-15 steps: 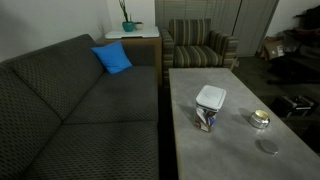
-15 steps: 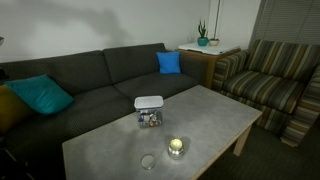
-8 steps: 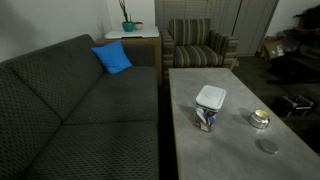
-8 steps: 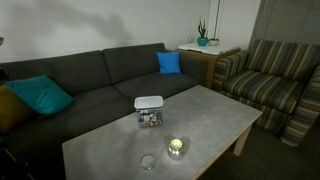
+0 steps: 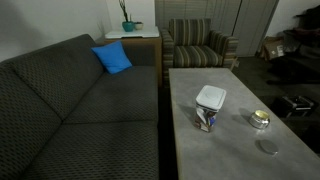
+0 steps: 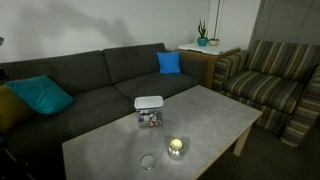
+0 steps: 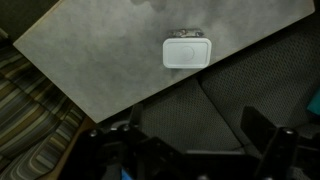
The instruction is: Press down on the white lid and remove the lid from the clear food container
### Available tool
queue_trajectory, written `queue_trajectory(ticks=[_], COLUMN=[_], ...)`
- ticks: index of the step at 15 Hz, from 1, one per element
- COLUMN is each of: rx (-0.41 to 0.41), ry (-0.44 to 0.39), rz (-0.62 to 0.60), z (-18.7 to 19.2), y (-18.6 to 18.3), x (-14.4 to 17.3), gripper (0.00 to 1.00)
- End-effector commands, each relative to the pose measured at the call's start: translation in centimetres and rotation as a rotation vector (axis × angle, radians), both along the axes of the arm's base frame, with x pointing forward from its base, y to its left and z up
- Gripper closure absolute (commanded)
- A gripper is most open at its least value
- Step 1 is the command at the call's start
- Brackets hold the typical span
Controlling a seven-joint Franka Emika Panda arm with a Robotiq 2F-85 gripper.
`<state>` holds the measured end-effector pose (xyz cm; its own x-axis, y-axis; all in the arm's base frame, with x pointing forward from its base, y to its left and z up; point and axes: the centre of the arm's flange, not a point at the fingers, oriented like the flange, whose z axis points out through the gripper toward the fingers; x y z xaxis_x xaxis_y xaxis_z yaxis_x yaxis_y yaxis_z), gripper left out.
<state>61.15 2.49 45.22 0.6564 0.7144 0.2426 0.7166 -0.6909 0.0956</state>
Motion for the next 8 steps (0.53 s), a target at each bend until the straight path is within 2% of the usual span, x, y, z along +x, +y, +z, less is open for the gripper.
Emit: queue_trajectory(ticks=[1,4,8], rx=[0.0,-0.069,-0.116], ry=[-0.001,-0.061,-0.091], rz=[0.0,0.038,0.094], z=[0.1,0.1,-1.9], y=[0.0,0.4,3.0], x=[0.0,-0.5,2.9], gripper=[0.0,0.0,0.0])
